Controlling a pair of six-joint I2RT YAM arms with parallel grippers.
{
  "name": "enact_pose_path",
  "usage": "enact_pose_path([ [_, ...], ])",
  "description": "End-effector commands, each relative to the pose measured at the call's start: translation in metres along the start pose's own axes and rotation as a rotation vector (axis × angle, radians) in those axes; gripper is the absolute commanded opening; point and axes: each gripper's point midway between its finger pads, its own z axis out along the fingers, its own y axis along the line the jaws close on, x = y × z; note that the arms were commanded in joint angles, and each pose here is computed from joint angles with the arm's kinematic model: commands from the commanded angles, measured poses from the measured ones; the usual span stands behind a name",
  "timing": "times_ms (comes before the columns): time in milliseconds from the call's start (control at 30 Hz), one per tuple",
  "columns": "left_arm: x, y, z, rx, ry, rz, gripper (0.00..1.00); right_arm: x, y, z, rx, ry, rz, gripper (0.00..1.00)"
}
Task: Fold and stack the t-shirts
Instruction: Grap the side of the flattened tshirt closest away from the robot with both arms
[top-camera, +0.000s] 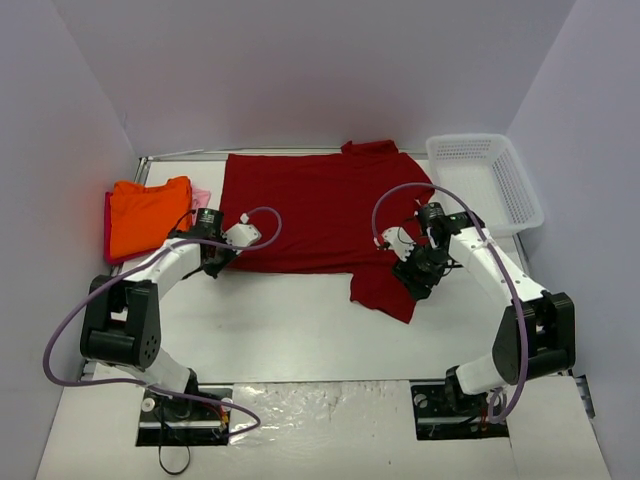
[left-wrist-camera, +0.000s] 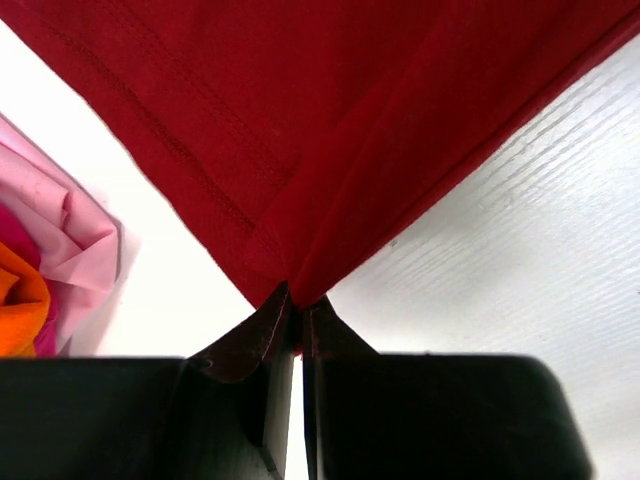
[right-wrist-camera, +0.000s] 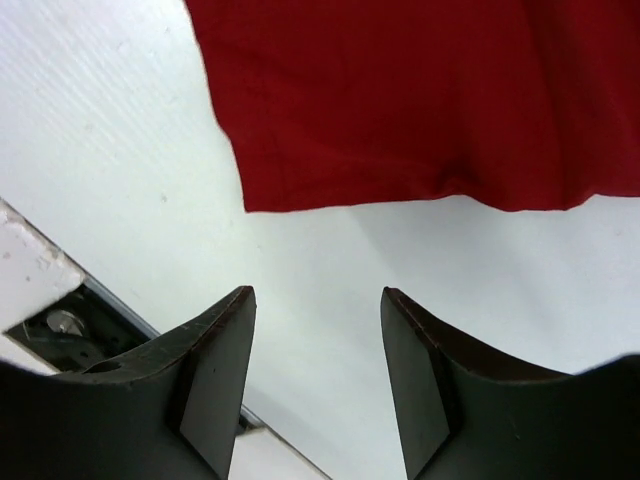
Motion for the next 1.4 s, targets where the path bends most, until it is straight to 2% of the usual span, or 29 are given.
enact_pose_path([
  [0,-0.013,0.002,-0.01,0.013,-0.043,-0.083,0.02,0.029,0.016,-0.006,-0.032,0.132,-0.053,0.49],
  [300,-0.005,-0.004,-0.001,0.051,-0.028,-0.162,0.02,0.06,0.029,0.016,-0.105,0.266,-0.125,0.47],
  [533,-0.002,-0.011,0.006,0.131,-0.044,-0.247,0.02,0.056,0.038,0.031,-0.132,0.285,-0.155,0.47],
  [733,0.0,-0.017,0.013,0.179,-0.031,-0.265,0.02,0.046,0.045,0.052,-0.167,0.304,-0.162,0.47],
  [967,0.0,-0.02,0.015,0.193,-0.033,-0.268,0.02,0.035,0.042,0.069,-0.122,0.33,-0.182,0.46],
  [1367,-0.002,-0.023,0.012,0.206,-0.047,-0.262,0.02,0.038,0.028,0.089,-0.049,0.389,-0.151,0.45],
])
